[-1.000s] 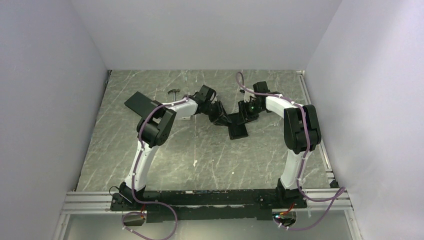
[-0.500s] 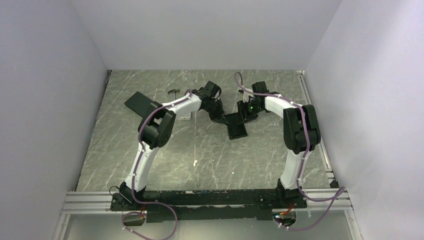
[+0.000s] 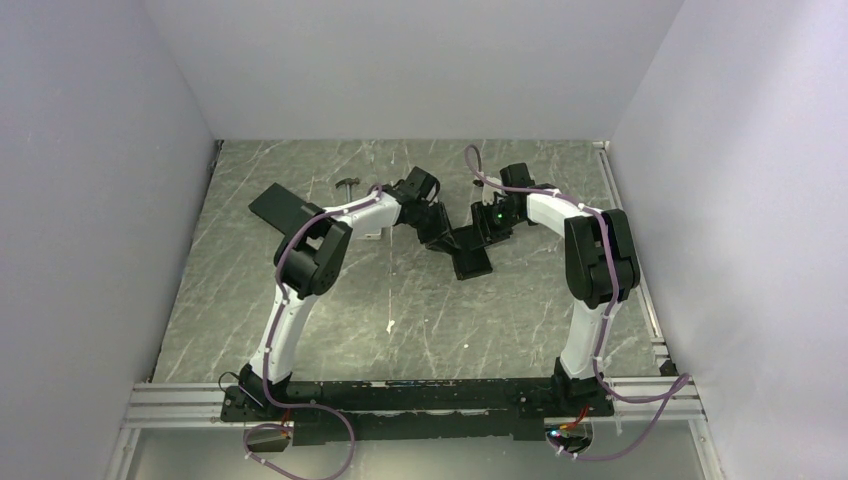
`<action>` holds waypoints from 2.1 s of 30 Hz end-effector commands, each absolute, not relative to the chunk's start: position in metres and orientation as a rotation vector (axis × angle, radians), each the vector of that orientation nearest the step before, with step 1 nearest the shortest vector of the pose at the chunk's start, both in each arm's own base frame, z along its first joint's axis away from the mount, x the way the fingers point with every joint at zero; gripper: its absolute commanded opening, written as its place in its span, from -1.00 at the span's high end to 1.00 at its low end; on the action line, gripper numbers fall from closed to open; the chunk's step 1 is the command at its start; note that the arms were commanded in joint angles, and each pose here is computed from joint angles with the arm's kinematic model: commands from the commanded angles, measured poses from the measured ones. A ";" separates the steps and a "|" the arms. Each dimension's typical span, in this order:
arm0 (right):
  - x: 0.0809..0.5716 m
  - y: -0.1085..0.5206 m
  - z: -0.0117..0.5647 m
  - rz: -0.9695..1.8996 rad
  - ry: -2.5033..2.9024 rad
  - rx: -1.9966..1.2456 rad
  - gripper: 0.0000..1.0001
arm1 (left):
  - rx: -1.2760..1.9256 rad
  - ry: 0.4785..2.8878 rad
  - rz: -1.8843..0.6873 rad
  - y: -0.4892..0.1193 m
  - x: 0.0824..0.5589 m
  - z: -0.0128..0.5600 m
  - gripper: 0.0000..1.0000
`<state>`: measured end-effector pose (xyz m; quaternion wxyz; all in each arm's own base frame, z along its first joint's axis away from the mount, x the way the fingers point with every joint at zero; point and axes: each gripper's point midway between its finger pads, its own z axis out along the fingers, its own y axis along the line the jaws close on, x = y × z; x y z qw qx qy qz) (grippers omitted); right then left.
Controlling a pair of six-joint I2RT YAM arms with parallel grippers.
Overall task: Fold the paper box
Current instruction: Close the paper box at the center of the board.
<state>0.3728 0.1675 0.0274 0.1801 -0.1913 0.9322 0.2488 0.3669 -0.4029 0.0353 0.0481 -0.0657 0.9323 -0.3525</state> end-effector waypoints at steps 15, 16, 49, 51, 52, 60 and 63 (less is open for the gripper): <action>0.349 0.190 0.007 0.777 2.680 -0.629 0.35 | -0.097 2.815 -1.229 -0.427 0.347 0.048 0.21; 0.349 0.190 0.007 0.777 2.680 -0.629 0.35 | -0.101 2.813 -1.207 -0.421 0.351 0.047 0.18; 0.347 0.191 0.003 0.776 2.693 -0.642 0.38 | 0.049 2.890 -0.892 -0.362 0.407 0.013 1.00; 0.347 0.192 0.004 0.780 2.688 -0.647 0.38 | 0.044 2.886 -0.902 -0.362 0.406 0.013 1.00; 0.347 0.192 0.005 0.784 2.686 -0.648 0.38 | 0.041 2.881 -0.922 -0.364 0.404 0.014 1.00; 0.348 0.194 0.010 0.787 2.668 -0.657 0.34 | 0.029 2.794 -1.064 -0.371 0.397 0.044 0.21; 0.348 0.193 0.010 0.784 2.668 -0.657 0.33 | 0.043 2.800 -1.116 -0.374 0.390 0.052 0.14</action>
